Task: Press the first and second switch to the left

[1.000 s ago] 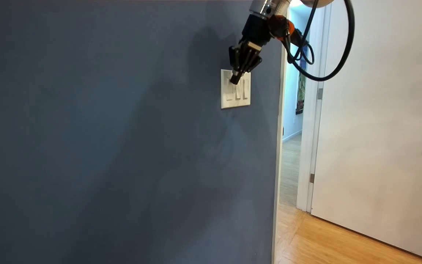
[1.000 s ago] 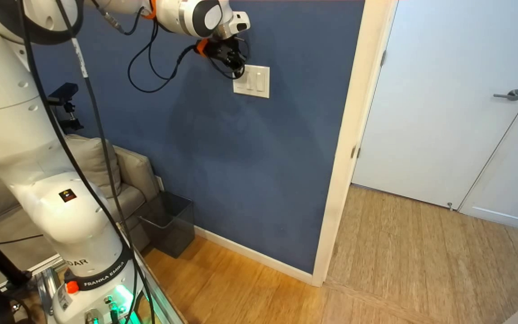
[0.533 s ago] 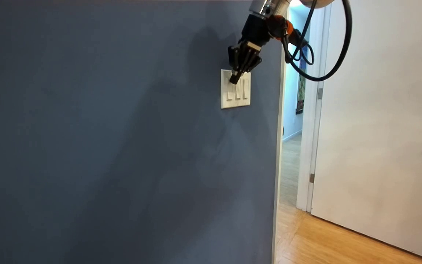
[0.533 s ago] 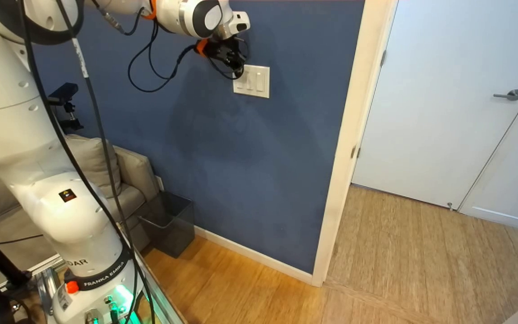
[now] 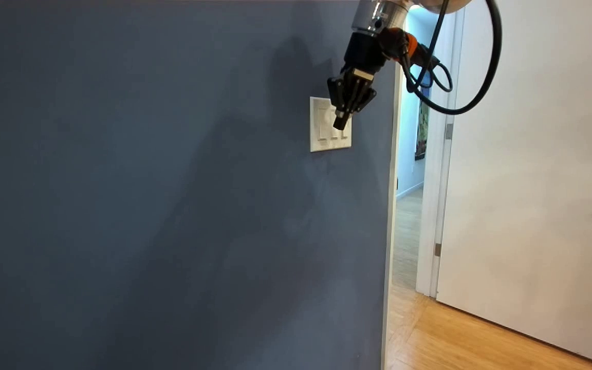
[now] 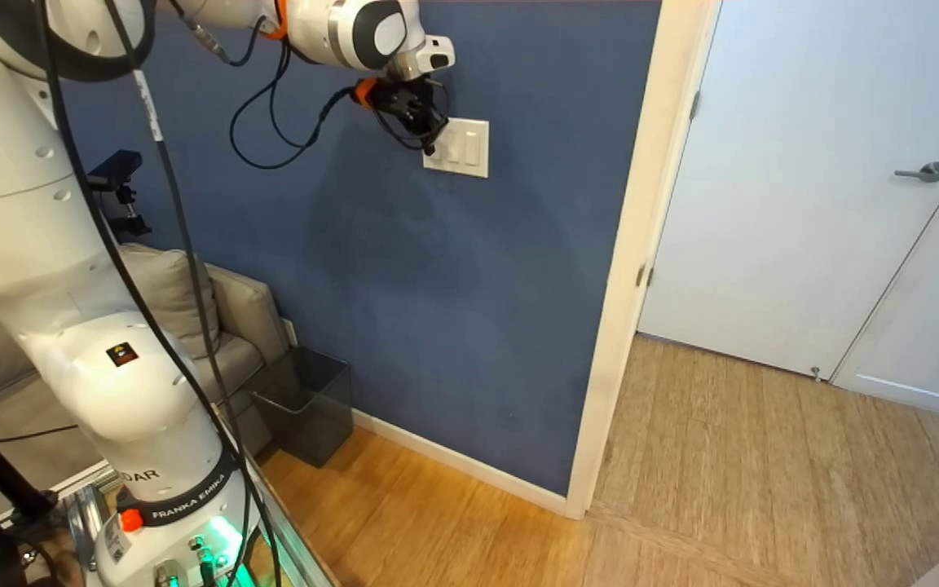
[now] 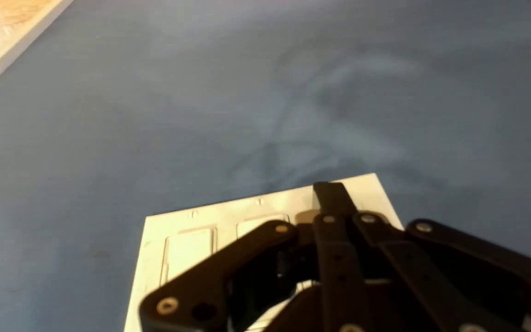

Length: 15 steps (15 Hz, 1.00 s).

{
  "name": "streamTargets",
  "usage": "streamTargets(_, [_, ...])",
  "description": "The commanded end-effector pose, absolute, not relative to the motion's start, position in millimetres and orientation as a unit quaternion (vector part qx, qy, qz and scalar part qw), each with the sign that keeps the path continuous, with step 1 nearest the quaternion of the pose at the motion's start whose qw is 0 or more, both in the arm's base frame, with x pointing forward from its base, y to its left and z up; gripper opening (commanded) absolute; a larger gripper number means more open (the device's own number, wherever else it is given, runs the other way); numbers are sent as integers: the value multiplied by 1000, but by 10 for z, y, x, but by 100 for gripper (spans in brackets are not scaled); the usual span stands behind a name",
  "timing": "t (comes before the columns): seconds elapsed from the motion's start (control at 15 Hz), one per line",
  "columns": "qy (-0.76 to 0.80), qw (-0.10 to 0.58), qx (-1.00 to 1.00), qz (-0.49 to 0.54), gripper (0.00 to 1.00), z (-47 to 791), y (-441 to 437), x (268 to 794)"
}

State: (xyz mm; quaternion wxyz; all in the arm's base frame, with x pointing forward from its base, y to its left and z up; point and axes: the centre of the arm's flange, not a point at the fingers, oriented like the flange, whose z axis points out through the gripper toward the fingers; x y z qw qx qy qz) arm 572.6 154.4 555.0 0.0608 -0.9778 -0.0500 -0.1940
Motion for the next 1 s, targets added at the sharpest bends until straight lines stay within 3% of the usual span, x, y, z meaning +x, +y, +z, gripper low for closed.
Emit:
streamTargets(0.0, [-25,26,-979,-202,0,5546,1484,5822])
streamTargets(0.2, [-18,1,-978,-206,0,5468,1422,5886])
streamTargets(0.93, [-21,21,-970,-242,0,5328,1431,6030])
